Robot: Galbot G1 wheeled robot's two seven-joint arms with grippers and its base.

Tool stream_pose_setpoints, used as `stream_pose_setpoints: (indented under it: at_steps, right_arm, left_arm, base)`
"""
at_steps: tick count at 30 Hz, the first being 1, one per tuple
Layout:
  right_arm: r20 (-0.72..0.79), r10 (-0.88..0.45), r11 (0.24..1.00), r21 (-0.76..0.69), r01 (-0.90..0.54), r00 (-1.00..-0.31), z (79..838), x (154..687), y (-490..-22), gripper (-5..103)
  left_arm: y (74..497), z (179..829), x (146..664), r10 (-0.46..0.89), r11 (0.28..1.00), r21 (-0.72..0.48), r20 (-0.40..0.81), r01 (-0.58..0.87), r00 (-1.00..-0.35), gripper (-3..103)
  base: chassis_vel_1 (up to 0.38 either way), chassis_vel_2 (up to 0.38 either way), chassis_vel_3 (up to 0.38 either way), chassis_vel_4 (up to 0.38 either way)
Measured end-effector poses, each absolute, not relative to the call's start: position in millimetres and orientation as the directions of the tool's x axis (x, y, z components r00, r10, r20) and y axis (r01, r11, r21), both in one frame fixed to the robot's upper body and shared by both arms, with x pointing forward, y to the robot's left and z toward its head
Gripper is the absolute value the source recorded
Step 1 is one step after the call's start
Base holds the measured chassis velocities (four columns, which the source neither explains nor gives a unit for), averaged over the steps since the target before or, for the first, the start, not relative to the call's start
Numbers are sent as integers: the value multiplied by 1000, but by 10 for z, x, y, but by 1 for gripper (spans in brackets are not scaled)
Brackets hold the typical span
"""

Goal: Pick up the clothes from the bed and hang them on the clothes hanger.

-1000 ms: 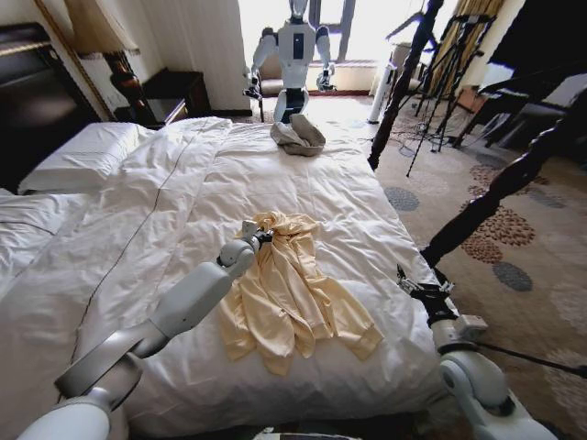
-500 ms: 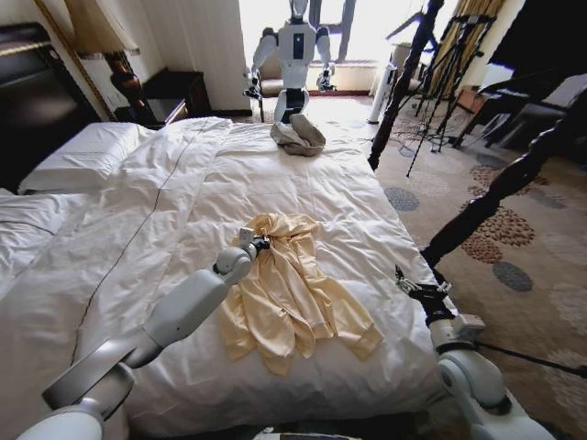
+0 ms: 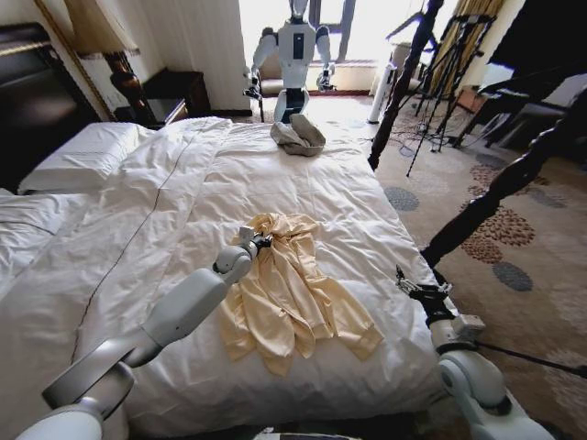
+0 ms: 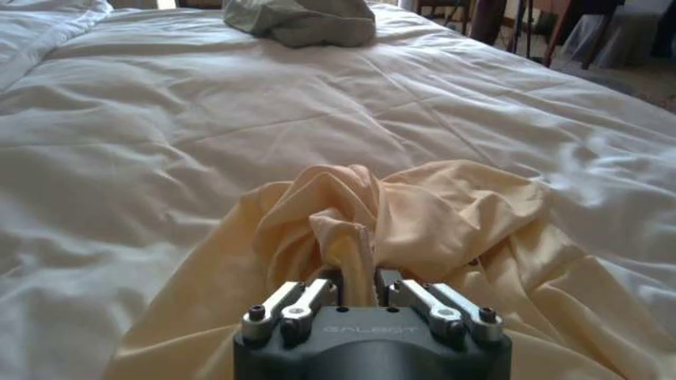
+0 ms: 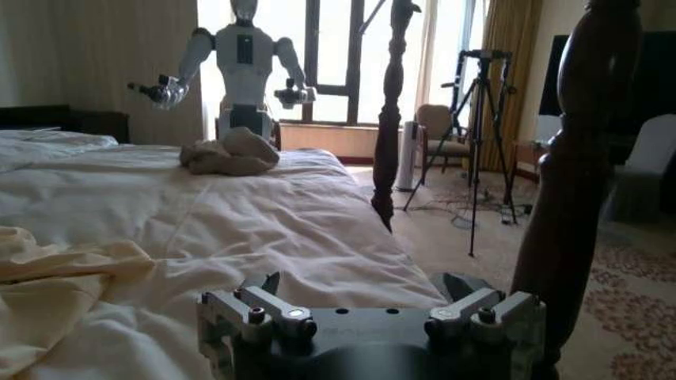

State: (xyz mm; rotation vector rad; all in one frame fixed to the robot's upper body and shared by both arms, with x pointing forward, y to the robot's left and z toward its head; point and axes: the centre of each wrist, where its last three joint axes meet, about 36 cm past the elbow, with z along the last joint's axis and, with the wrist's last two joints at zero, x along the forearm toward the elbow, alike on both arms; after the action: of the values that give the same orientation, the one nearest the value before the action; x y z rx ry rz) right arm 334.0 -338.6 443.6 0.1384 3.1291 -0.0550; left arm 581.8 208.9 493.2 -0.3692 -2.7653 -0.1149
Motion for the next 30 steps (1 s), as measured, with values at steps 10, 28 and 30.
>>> stream_pose_setpoints:
  at_steps: [10,28,30]
  right_arm:
    - [-7,88,996,-34,88,-996,4426,3353,-3379,100]
    - [3,90,995,-34,90,-996,4412,3326,-3364,100]
    - [3,90,995,-34,90,-996,4414,3329,-3363,100]
  left_arm:
    - [2257,4966,5758,243,961,39,358,275,-902,1]
    - [2255,4909,5678,249,961,30,339,274,-907,30]
    - [2277,4914,5666,265,957,23,334,289,-905,34]
  base:
    - [0,0,0,0]
    - [0,0,0,0]
    - [0,0,0,0]
